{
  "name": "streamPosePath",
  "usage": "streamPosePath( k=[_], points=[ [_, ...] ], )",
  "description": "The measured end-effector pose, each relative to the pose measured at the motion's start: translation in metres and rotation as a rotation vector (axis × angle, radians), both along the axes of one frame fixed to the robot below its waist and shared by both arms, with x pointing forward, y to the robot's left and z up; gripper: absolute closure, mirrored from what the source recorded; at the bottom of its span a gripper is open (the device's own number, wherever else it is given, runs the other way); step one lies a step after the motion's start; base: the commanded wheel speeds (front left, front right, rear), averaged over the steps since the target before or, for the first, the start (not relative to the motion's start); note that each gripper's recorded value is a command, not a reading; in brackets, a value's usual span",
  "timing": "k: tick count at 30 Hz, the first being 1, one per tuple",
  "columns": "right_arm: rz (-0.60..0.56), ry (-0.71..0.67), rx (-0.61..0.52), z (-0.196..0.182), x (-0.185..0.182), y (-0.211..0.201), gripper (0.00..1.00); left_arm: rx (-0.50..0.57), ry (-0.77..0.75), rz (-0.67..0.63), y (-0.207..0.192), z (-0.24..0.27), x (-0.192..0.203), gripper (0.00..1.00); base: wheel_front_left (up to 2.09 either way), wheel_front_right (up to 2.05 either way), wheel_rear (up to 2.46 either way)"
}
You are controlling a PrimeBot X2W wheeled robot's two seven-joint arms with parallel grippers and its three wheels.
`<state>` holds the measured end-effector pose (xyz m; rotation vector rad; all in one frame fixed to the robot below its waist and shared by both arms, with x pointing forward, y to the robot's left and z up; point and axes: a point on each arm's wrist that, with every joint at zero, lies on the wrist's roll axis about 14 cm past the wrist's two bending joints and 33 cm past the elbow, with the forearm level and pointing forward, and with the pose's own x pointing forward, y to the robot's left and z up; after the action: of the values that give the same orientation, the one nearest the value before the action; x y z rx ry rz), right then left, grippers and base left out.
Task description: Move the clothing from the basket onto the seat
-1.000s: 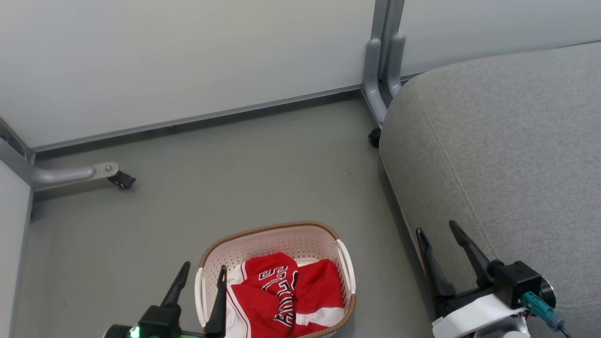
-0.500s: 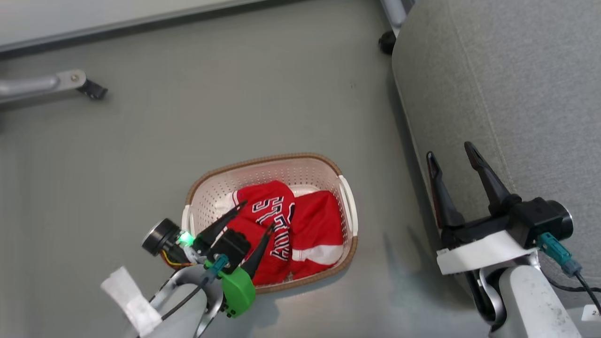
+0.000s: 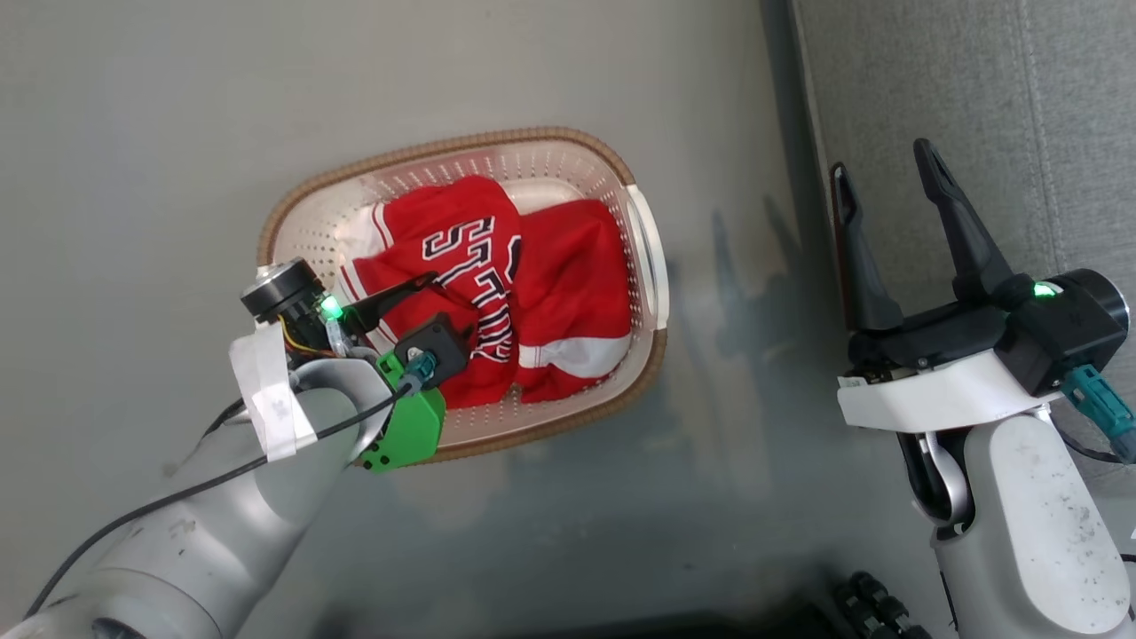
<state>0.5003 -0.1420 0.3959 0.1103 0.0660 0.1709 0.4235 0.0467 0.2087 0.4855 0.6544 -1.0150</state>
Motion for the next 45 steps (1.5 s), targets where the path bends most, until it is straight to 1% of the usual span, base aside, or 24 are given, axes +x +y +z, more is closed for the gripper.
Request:
streamPosePath(
  k=[5, 11, 16, 22, 30, 31, 32, 33, 38, 45],
  points=[
    [-0.014, 0.068, 0.000, -0.036, 0.002, -0.006, 0.00, 0.055, 0.100, -0.048, 0.004, -0.046, -0.012, 0.00, 0.00, 0.00, 0.00],
    [-0.029, 0.126, 0.025, -0.069, 0.006, -0.010, 0.00, 0.073, 0.164, -0.102, -0.001, -0.085, -0.017, 0.00, 0.00, 0.00, 0.00],
    [-0.039, 0.177, 0.041, -0.095, 0.004, -0.013, 0.00, 0.114, 0.216, -0.125, 0.006, -0.118, -0.025, 0.00, 0.00, 0.00, 0.00],
    [-0.045, 0.212, 0.047, -0.114, 0.001, -0.015, 0.00, 0.160, 0.259, -0.143, 0.011, -0.148, -0.031, 0.00, 0.00, 0.00, 0.00],
    [-0.047, 0.234, 0.047, -0.127, -0.001, -0.016, 0.00, 0.208, 0.279, -0.159, 0.014, -0.171, -0.033, 0.00, 0.00, 0.00, 0.00],
    [-0.047, 0.236, 0.048, -0.128, -0.002, -0.016, 0.00, 0.214, 0.282, -0.160, 0.014, -0.172, -0.033, 0.43, 0.00, 0.00, 0.00],
    [-0.046, 0.237, 0.049, -0.129, -0.002, -0.016, 0.00, 0.216, 0.282, -0.160, 0.014, -0.173, -0.033, 0.57, 0.00, 0.00, 0.00],
    [-0.046, 0.238, 0.050, -0.129, -0.002, -0.016, 0.00, 0.219, 0.284, -0.160, 0.014, -0.174, -0.033, 1.00, 0.00, 0.00, 0.00],
    [-0.042, 0.241, 0.053, -0.129, -0.002, -0.014, 0.00, 0.231, 0.285, -0.156, 0.016, -0.173, -0.032, 1.00, 0.00, 0.00, 0.00],
    [-0.045, 0.230, 0.074, -0.116, -0.001, -0.013, 0.00, 0.208, 0.279, -0.109, 0.014, -0.156, -0.033, 1.00, 0.00, 0.00, 0.00]
  ],
)
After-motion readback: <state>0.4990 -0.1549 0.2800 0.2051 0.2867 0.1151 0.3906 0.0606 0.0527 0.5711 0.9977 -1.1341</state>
